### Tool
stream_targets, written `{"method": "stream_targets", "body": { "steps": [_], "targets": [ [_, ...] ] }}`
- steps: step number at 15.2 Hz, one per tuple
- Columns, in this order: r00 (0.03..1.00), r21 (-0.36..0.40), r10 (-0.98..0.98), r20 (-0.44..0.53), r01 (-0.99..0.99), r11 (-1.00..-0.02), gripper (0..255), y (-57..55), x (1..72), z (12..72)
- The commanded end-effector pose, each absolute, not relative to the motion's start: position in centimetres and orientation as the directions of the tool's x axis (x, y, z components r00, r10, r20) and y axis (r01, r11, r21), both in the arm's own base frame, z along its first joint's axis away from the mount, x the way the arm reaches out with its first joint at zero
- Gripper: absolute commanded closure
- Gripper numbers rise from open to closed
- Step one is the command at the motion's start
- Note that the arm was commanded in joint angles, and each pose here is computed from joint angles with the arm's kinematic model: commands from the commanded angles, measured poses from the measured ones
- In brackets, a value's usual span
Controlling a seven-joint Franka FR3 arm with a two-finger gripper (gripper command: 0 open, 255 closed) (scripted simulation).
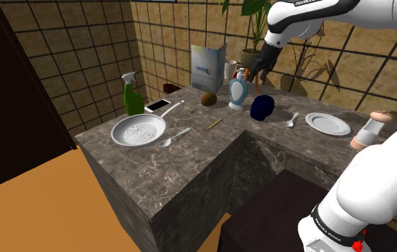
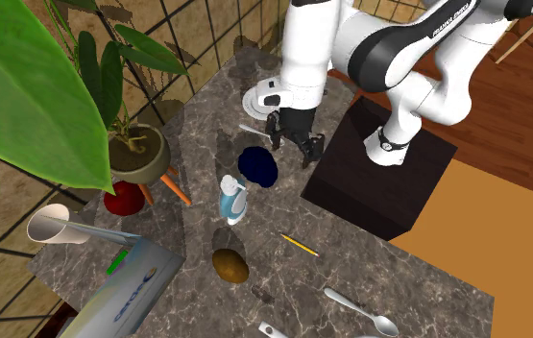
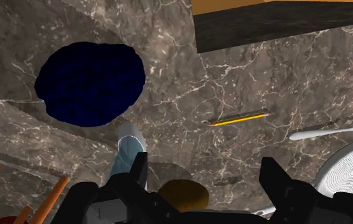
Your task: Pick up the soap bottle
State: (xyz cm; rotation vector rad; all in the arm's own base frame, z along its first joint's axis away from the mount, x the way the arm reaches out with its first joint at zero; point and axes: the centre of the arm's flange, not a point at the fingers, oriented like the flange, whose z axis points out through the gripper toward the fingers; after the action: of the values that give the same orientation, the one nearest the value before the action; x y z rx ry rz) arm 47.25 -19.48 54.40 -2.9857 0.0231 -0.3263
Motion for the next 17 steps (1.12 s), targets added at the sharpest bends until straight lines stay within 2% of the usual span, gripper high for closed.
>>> {"method": "stream_targets", "body": {
  "steps": [1, 10, 17],
  "targets": [
    [0.973, -0.157, -0.023, 0.228, 0.013, -0.987, 0, -21.4, 49.1, 53.2],
    [0.959, -0.244, -0.001, 0.284, 0.071, -0.967, 0, -29.4, 57.9, 49.7],
    [0.959, -0.246, -0.001, 0.284, 0.072, -0.967, 0, -29.5, 58.0, 46.5]
  ]
}}
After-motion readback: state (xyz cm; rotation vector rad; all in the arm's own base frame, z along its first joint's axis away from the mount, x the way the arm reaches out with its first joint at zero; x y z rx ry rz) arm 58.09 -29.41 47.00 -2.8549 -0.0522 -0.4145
